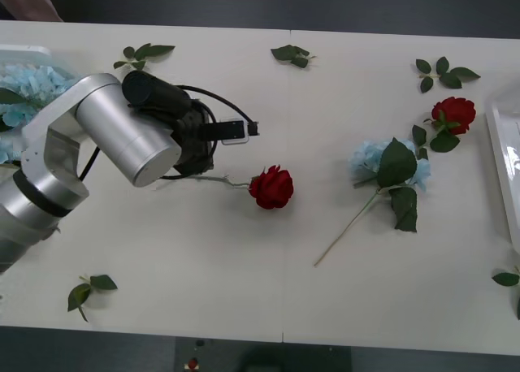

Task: Put the red flowers into the right box and the blue flowers into the left box

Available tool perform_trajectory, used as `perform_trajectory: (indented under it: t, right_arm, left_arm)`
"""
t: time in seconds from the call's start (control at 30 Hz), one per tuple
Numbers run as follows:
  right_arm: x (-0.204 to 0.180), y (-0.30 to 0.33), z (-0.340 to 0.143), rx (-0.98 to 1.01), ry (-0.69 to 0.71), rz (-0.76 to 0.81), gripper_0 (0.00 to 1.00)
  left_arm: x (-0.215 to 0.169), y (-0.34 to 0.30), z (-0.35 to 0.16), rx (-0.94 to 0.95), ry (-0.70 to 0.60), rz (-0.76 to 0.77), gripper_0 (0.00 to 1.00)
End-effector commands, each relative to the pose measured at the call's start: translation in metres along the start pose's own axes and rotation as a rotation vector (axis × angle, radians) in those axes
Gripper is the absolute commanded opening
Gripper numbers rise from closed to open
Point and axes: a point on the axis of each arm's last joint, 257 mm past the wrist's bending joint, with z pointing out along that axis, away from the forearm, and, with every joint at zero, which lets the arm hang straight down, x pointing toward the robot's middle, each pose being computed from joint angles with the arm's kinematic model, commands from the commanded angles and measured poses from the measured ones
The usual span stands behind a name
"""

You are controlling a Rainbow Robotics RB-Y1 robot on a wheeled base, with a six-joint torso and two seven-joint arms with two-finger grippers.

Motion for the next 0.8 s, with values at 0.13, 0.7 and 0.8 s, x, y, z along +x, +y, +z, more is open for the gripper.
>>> perform_trajectory:
  t: [0.13, 0.7, 0.8]
  right_arm:
    - [-0.009, 0.011, 0.013, -0.007, -0.084, 0.008, 0.0]
    - [-0.013, 0.041, 0.015, -0.049, -0.109, -0.022, 0.93]
    - [-0.015, 0.057, 0.002, -0.077, -0.084, -0.028, 0.93]
  left_arm:
    - [-0.026, -0.005, 0.014, 0.033, -0.005, 0.029, 1.0]
    - [-0.026, -0.045, 0.049, 0.13, -0.018, -0.01, 1.0]
    - [-0.037, -0.053, 0.05, 0.143, -0.029, -0.005, 1.0]
